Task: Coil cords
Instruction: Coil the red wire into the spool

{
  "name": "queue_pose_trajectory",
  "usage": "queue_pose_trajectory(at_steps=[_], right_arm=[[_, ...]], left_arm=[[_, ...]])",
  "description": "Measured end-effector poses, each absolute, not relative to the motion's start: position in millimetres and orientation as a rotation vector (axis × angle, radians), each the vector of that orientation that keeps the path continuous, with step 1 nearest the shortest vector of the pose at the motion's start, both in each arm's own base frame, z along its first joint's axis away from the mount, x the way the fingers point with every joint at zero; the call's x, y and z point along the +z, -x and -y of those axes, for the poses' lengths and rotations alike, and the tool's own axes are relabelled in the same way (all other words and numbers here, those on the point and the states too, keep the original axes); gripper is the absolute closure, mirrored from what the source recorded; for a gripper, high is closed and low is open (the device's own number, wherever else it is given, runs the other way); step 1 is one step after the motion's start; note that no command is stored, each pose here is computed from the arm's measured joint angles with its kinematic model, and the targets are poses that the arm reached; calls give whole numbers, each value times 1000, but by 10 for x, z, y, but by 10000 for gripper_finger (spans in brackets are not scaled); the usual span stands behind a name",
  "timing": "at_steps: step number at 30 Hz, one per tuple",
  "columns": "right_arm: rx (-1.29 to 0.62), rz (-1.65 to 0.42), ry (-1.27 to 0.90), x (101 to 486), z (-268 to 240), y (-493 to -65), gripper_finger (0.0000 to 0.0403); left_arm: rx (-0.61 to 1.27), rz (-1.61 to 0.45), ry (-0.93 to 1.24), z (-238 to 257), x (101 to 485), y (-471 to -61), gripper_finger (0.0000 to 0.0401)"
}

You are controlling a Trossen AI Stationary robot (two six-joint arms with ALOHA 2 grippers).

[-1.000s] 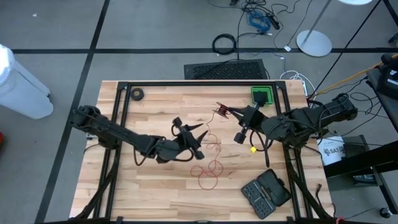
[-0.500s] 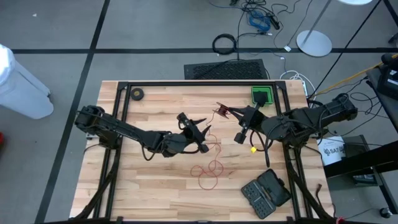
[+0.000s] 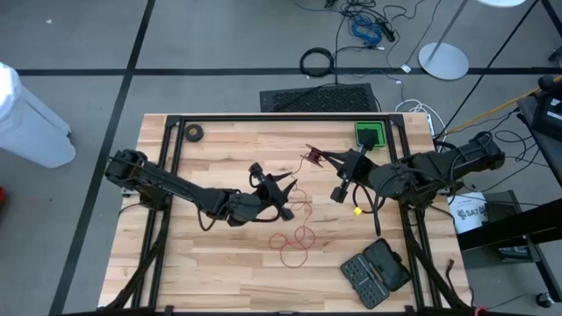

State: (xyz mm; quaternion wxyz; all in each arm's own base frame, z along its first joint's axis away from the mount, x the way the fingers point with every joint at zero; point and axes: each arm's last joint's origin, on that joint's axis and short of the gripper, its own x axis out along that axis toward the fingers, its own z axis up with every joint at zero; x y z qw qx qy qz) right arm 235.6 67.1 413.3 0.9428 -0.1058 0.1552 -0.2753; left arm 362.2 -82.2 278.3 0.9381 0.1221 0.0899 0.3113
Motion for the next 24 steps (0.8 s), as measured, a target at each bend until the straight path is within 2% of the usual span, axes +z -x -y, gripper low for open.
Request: queue_pose_trajectory(at_steps=[12, 24], right_arm=[[-562, -315, 212, 4133, -671, -2356, 403], [-576, -269, 159, 4128, -709, -2462, 403]], left_arm=[[584, -192, -267, 713, 2780, -3663, 389], [561, -90, -184, 351, 2875, -3752, 393]])
